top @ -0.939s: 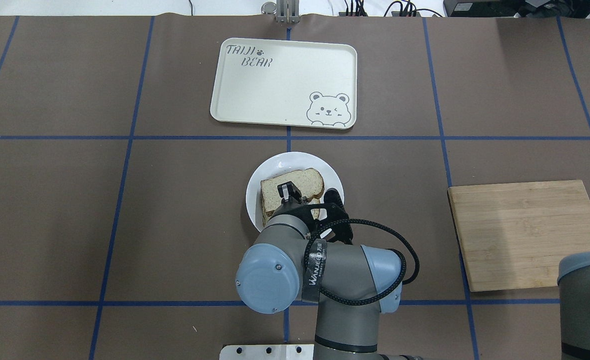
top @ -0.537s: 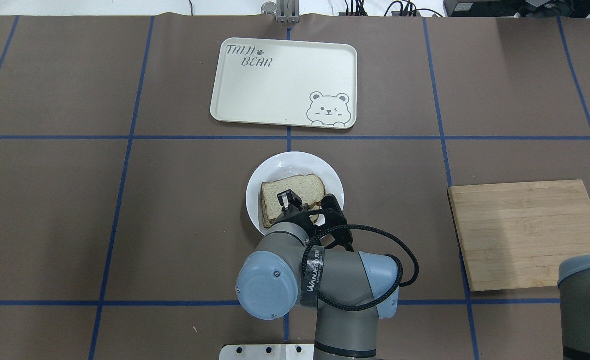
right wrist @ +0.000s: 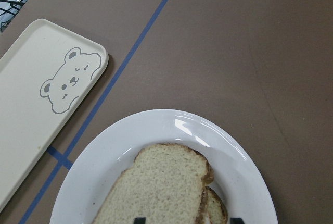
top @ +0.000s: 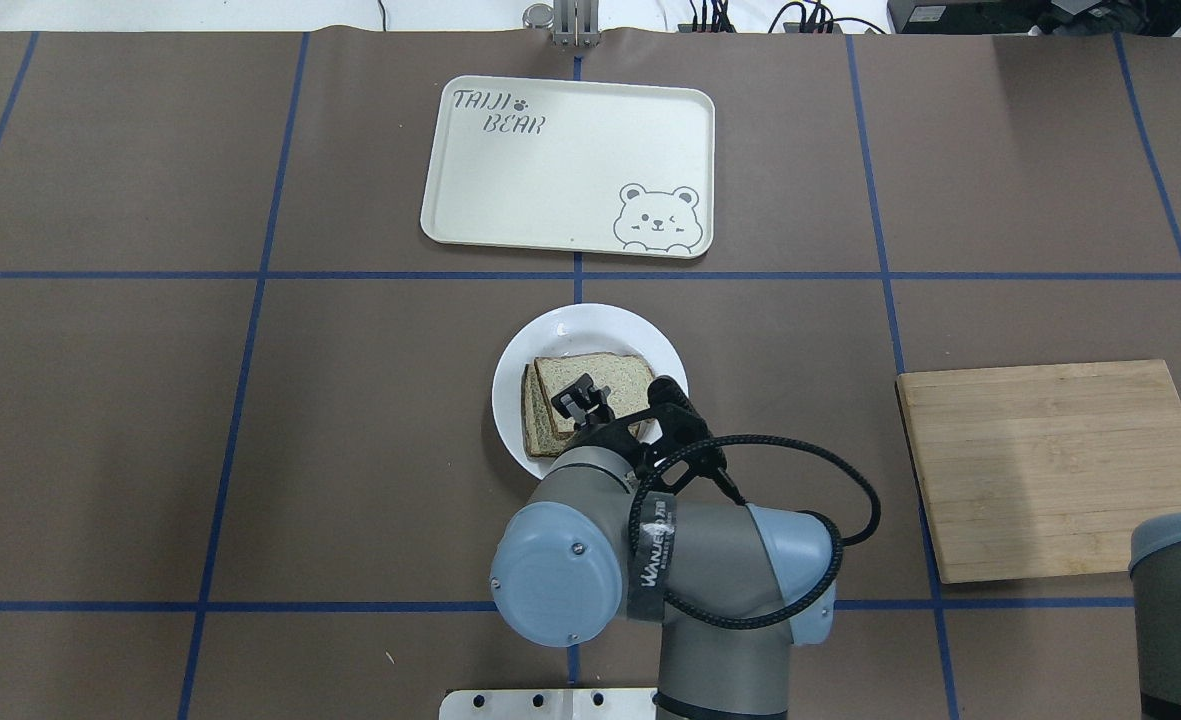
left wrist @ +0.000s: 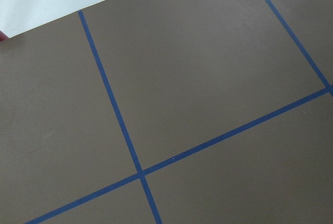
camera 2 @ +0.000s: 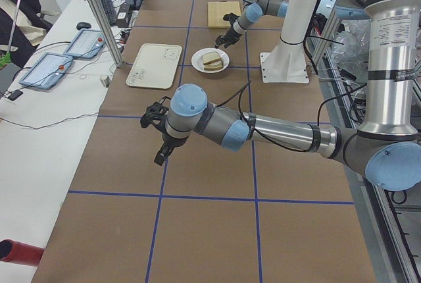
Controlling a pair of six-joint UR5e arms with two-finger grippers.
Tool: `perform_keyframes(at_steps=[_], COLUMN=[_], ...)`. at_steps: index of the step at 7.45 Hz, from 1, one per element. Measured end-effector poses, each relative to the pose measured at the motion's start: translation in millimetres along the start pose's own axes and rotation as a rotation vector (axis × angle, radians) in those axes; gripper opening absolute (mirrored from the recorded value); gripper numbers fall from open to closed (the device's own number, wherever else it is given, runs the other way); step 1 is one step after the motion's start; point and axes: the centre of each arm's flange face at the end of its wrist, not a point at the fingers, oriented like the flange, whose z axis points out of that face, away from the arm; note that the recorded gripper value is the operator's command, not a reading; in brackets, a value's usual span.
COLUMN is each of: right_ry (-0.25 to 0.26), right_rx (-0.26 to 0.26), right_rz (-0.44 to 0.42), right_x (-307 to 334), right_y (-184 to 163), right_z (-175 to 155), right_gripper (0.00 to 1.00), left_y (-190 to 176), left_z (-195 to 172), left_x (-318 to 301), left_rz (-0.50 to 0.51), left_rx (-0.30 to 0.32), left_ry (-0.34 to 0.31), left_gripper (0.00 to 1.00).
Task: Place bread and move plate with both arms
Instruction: 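Open the right gripper and raise it away from the sandwich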
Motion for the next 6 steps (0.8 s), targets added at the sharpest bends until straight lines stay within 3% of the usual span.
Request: perform_keyframes(at_steps=[3, 6], right_ry=[0.033, 0.141], right_rx=[-0.073, -0.163], right_rz=[-0.242, -0.576], right_x=[-46, -68], right_y=[-106, -273], right_z=[-6, 38], right_gripper=[1.00, 1.00], left_y=[-6, -44], left_z=[-4, 19], left_x=[6, 63], left_rz=[-0.008, -0.055], left_rx=[0.018, 0.070], left_ry=[0.001, 0.102], left_gripper=[0.98, 0.98])
